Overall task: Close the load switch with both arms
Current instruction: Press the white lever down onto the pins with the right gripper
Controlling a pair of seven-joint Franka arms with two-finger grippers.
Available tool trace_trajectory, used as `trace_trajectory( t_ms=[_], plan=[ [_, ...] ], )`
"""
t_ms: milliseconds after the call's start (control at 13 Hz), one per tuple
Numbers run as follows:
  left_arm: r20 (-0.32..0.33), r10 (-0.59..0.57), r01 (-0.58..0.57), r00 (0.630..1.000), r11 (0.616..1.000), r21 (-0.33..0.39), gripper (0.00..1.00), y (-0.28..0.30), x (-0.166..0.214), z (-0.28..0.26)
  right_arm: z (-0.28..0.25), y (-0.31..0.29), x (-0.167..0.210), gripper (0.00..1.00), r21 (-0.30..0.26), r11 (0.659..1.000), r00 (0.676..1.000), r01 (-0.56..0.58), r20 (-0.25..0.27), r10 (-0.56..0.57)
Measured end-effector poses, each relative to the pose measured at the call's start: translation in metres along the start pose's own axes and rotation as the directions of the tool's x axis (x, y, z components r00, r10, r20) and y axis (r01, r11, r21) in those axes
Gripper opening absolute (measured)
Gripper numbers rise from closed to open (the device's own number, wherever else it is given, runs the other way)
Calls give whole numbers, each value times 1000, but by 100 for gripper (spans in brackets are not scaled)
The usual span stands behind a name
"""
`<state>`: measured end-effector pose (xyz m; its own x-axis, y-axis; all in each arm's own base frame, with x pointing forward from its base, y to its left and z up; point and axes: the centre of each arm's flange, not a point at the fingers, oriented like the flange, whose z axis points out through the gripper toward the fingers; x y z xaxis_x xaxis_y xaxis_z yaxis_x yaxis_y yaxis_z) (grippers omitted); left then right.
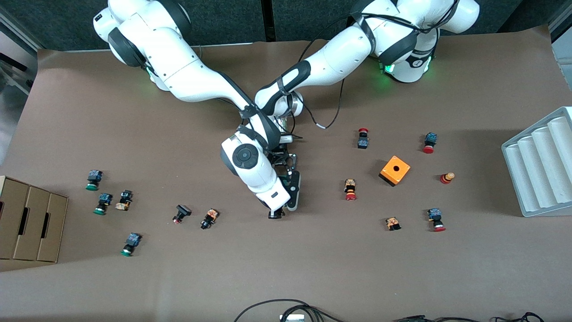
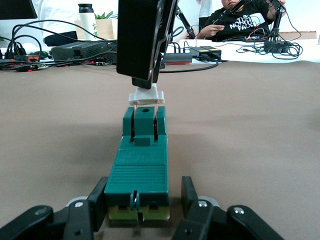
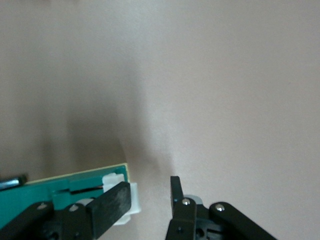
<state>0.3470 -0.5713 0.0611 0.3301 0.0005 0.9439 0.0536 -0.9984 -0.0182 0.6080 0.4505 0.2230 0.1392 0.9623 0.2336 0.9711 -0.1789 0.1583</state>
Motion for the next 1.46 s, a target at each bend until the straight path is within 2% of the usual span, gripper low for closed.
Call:
trace_trajectory(
  t_ms=[1464],
  plan=[
    [0,0,0,1000,1000,0,65,0,0,0,9,1,-4,41,-7,1000,1000,-2,0,2]
  ],
)
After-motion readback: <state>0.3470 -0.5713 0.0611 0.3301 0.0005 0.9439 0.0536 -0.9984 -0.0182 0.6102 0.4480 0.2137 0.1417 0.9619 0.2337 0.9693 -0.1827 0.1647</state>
